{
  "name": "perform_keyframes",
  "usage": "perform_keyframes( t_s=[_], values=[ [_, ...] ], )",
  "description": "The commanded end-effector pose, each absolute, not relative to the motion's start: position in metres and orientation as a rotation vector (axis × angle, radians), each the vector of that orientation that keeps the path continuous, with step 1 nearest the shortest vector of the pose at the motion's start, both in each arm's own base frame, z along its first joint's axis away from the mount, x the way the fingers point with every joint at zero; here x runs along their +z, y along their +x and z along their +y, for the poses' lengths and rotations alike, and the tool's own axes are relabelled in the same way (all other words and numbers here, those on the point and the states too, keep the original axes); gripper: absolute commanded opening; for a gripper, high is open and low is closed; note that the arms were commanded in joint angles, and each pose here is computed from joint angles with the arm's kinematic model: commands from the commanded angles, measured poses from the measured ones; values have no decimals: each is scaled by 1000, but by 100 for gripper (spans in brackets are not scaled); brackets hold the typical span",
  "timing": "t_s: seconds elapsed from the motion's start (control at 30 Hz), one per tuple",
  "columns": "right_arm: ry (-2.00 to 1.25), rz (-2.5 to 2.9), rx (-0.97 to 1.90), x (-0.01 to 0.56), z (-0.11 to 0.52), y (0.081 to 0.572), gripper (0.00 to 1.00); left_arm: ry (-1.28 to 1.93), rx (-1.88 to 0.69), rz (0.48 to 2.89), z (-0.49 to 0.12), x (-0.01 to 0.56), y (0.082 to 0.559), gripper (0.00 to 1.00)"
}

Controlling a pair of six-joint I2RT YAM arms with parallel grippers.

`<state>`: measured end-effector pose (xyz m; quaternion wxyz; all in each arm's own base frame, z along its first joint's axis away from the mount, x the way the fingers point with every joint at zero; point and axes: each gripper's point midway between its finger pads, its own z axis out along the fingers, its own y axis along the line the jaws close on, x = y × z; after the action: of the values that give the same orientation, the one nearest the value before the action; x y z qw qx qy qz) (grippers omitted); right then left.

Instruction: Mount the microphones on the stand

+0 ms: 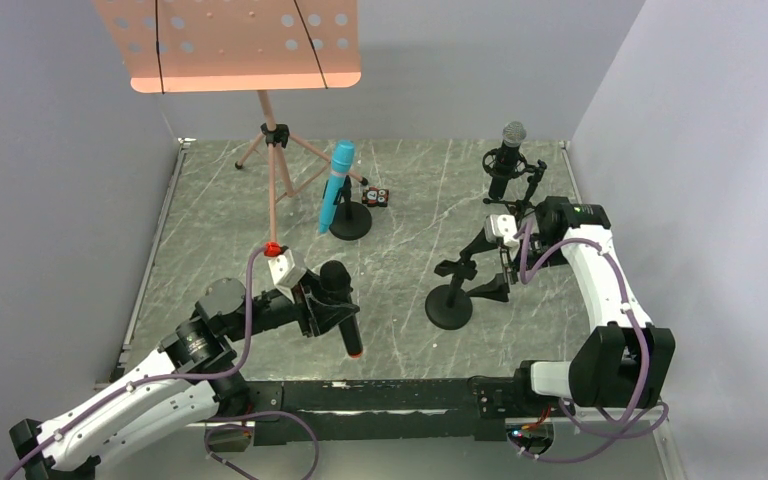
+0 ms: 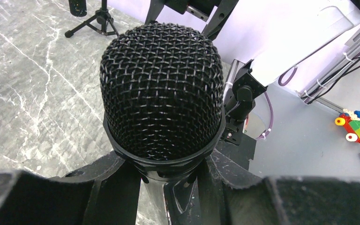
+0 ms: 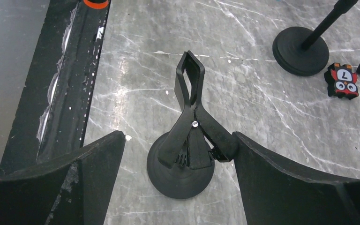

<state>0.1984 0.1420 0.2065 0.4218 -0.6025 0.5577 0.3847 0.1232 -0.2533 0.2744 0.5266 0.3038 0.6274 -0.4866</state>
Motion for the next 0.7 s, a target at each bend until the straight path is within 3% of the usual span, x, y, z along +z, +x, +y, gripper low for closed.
perform_keyframes(
  t_s=[0.0,0.2,0.37,0.43,0.5,0.67],
  values=[
    [-1537,1321,930,218,147,201,86,711,-1196,1408,-253,298,120,0],
    [-1545,1353,864,210,142,205,72,714,-1204,1405,-257,299,122,0],
    [-1539,1386,838,207,140,210,42,721,-1217,1408,-261,300,123,0],
    [-1542,1392,848,206,140,210,35,725,-1220,1399,-263,302,123,0],
    [-1541,1400,861,205,140,209,30,729,-1218,1386,-265,307,125,0],
    [-1534,1408,867,205,140,209,29,744,-1159,1363,-279,323,144,0]
  ],
)
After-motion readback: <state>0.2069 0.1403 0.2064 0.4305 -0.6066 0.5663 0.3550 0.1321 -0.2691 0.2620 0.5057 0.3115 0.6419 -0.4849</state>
